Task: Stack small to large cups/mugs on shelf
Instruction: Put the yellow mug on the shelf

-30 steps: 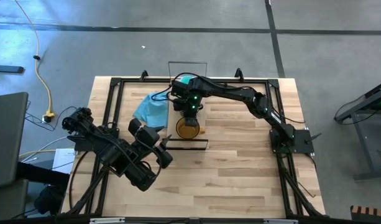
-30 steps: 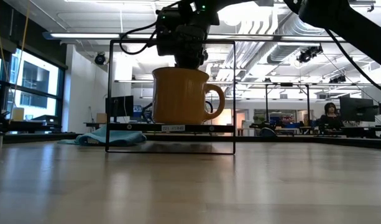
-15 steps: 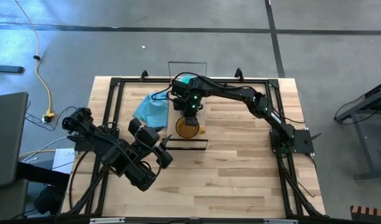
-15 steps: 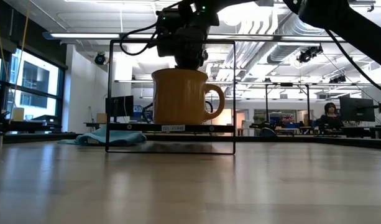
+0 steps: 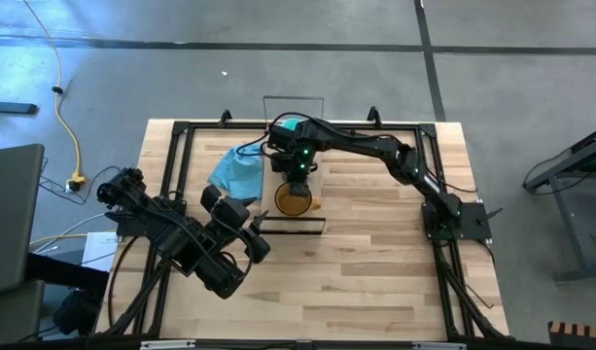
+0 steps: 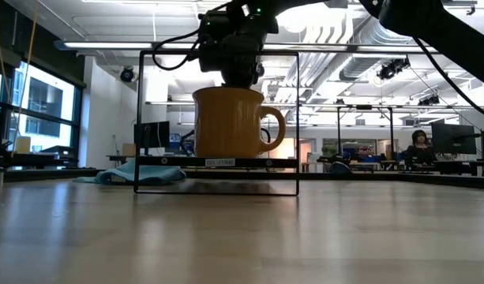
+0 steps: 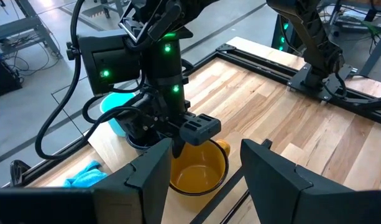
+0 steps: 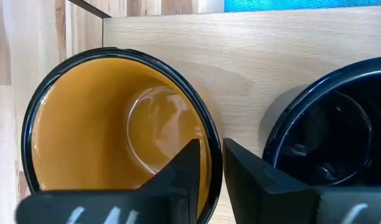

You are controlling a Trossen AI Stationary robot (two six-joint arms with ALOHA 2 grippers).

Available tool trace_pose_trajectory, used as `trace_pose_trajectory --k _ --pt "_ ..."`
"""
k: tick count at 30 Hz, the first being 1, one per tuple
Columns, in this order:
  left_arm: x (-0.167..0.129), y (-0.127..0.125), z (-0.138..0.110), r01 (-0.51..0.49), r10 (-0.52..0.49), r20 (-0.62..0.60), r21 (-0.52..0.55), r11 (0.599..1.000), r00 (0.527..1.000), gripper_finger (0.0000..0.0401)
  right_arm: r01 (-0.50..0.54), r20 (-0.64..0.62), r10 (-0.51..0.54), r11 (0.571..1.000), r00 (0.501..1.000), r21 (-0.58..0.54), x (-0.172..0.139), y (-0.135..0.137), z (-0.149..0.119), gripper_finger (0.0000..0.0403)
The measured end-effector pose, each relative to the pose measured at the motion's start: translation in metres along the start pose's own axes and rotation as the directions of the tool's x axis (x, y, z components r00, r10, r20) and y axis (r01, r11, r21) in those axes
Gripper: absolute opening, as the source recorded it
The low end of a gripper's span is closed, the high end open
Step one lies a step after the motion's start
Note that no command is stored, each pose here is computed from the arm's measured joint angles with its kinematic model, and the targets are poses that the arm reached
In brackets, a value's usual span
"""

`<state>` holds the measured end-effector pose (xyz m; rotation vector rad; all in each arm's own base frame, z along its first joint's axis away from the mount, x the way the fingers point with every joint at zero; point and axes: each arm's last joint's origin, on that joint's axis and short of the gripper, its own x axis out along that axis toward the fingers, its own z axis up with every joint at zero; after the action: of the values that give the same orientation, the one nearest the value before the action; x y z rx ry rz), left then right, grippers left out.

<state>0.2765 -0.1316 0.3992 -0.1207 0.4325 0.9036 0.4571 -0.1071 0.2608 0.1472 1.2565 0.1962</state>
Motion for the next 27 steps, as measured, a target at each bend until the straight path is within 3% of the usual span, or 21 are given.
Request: trace_pose_trajectory --k 10,20,27 --pt "0.0000 0.0000 0.0000 0.000 0.000 0.000 0.000 1.000 1.000 0.0182 -0.031 0.007 0.031 1.000 0.999 -0.001 0.0000 0.0011 0.0002 0.0060" --pt "0.0000 0.0000 0.0000 0.000 0.000 0.000 0.000 1.000 1.000 0.0182 -0.053 0.012 0.053 0.999 0.999 -0.003 0.0004 0.0025 0.0006 0.0096" --pt "0.0000 0.0000 0.0000 0.000 0.000 0.000 0.000 1.000 1.000 0.0182 -0.053 0.012 0.053 0.999 0.999 -0.003 0.0004 0.0025 0.0006 0.0099"
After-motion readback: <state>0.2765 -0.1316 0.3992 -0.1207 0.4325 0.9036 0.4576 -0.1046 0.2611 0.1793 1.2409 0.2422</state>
